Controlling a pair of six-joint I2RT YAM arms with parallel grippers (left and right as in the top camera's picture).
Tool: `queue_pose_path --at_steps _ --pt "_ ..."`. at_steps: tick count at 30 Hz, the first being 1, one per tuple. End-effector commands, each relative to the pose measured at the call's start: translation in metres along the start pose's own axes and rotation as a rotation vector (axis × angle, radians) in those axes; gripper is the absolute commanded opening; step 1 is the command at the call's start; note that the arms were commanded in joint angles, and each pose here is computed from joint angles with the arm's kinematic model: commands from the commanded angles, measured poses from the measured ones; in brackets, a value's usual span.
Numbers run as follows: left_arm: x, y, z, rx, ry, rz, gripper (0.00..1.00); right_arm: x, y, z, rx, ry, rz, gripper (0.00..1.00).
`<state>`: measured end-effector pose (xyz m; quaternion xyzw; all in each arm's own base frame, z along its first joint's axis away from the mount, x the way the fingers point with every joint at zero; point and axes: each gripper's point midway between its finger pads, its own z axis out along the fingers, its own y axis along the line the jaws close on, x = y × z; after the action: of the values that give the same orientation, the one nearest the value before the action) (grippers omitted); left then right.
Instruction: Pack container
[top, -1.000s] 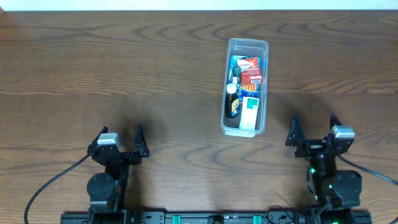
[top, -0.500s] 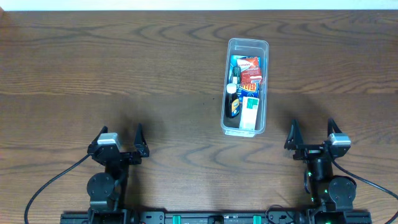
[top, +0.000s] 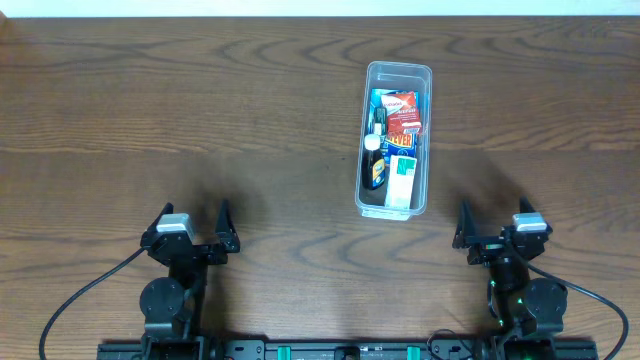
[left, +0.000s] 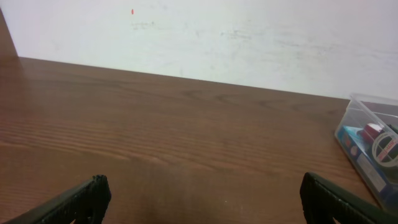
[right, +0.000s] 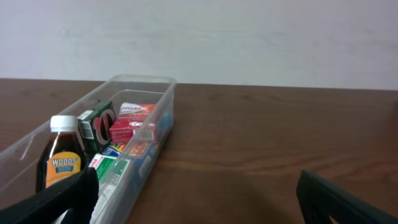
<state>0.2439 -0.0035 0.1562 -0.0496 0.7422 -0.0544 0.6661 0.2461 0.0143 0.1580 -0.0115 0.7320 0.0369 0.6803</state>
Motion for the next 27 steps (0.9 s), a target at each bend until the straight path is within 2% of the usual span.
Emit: queue_pose_path --at_steps 1,27 --pt "0.0177 0.002 0.0022 0.0 0.042 0.005 0.98 0.0006 0.0018 -0.0003 -0.014 -0.001 -0.059 0.99" --pt "0.0177 0.002 0.0022 0.0 0.042 0.005 0.98 0.0005 0.0012 -0.0003 -0.01 -0.001 -0.033 0.99"
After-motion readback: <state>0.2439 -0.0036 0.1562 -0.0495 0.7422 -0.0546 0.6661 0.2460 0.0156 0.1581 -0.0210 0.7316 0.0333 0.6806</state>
